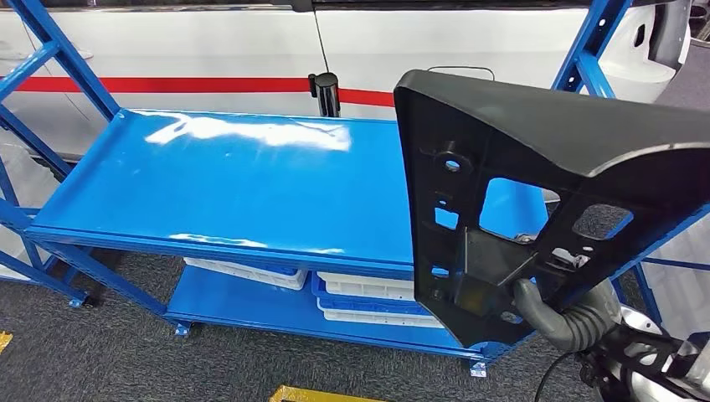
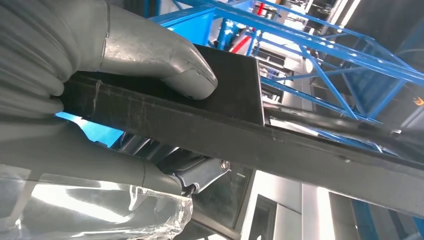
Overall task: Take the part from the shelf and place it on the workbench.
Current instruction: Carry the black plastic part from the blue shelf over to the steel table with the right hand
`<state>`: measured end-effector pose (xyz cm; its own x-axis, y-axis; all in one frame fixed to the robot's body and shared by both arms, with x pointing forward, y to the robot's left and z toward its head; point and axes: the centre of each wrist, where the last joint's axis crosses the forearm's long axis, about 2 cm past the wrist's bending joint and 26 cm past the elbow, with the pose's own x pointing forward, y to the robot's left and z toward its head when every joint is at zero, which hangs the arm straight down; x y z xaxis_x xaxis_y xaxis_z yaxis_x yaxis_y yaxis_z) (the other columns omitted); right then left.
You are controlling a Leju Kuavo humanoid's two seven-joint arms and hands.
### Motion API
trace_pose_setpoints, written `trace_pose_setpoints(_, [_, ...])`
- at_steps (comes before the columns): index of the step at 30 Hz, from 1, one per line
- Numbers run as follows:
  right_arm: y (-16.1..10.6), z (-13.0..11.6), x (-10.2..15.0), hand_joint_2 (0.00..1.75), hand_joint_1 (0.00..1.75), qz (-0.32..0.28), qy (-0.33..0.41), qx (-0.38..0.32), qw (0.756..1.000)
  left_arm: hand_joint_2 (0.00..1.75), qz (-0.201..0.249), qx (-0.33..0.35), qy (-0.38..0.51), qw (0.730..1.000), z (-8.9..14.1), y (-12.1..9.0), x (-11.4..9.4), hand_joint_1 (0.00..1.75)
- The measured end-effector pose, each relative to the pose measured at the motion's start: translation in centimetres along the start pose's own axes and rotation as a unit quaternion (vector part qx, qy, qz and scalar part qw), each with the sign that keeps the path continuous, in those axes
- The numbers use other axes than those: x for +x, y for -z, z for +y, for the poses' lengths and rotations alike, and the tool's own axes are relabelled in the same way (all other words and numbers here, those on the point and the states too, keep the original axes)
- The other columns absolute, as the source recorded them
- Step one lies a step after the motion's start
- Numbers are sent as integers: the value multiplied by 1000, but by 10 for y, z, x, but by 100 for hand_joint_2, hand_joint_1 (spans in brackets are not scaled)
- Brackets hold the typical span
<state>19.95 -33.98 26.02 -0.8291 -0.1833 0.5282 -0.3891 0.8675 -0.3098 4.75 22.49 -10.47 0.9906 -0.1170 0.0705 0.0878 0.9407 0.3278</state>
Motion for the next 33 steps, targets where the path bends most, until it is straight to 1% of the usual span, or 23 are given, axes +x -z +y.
trace_pose_setpoints(5, [-1, -3, -1, 175, 175, 11, -4, 1, 1000, 0, 31, 18, -41, 999, 8, 4, -4, 0])
trace_pose_setpoints(10, [0, -5, -4, 175, 175, 21, -16, 1, 1000, 0, 17, 13, -1, 1000, 21, 10, -6, 0])
trace_pose_setpoints(12, [0, -5, -5, 175, 175, 23, -21, 0, 1000, 0, 10, 10, 8, 1000, 22, 11, -5, 0])
trace_pose_setpoints(16, [0, -5, -5, 175, 175, 22, -31, 1, 999, 0, -1, -2, 17, 1000, 21, 10, -5, 0])
trace_pose_setpoints(20, [-1, -3, -6, 175, 175, 24, -30, 1, 999, 0, -1, -10, 20, 1000, 17, 9, -7, 0])
trace_pose_setpoints(26, [0, -2, -8, 175, 175, 23, -36, -1, 999, 0, -9, -12, 36, 999, 17, 9, -6, 0])
trace_pose_setpoints(33, [5, 2, -11, 175, 175, 11, -51, -8, 999, 0, -23, -27, 60, 998, 10, 6, -5, 0])
